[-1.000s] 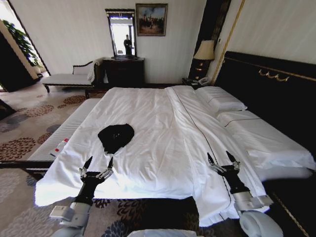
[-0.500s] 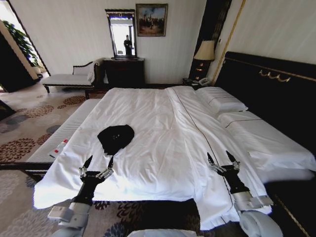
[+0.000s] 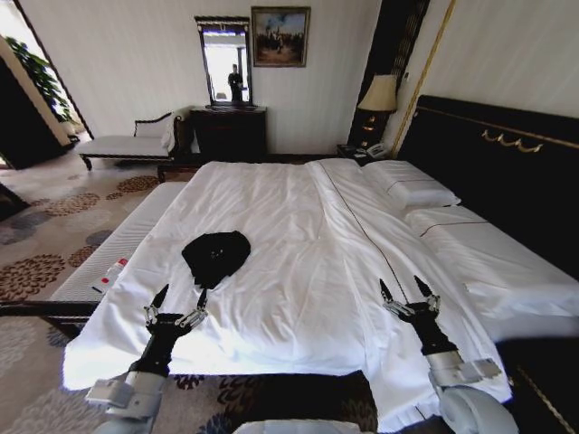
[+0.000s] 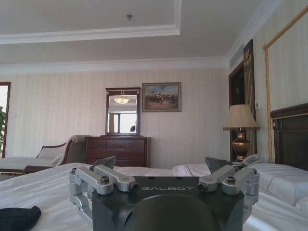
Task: Fold the clothes on the bed.
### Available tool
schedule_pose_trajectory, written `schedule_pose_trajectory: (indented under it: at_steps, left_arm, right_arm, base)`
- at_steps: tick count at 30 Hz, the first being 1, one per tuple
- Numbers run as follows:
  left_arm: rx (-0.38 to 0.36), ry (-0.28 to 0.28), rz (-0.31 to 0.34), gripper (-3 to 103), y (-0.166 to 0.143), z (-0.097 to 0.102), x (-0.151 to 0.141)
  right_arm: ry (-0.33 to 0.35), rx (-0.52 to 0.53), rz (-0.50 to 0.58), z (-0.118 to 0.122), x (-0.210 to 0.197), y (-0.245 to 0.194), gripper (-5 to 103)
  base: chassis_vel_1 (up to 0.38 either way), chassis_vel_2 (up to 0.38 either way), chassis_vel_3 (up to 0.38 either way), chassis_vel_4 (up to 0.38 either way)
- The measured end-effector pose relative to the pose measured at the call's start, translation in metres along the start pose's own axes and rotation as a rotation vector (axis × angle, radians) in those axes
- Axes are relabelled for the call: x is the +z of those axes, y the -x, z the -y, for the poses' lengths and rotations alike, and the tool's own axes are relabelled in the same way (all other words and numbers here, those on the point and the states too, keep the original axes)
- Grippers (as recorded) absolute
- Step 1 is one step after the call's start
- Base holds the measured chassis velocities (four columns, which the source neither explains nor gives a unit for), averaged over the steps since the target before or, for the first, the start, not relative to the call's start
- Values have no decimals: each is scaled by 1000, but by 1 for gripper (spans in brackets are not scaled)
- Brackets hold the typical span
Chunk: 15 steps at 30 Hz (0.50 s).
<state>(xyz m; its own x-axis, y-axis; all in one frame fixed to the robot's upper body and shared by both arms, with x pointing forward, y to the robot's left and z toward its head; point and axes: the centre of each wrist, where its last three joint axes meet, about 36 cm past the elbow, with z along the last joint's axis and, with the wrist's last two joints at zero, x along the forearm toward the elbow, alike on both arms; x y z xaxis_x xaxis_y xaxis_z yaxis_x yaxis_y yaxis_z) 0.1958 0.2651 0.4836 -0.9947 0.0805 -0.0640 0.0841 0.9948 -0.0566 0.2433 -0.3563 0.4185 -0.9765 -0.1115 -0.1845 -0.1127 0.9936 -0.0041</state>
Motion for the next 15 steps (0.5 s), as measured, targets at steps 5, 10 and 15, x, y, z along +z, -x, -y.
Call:
schedule_pose_trajectory:
  at_steps: [5,10,15]
  left_arm:
    - [-2,1,2,100,0,0,0]
    - [-4,3,-1,100,-1,0,2]
    - [-9,5,-5,100,-1,0,5]
  right_arm:
    - [0,1,2,0,0,-1,100]
    - [-2,3,2,-1,0,-1,100]
    - [-3,5,0,-1,1,-1,100]
  base:
    - [20,54,-13,-62]
    - [28,104,-48,-122]
    - [101,174,-89,-165]
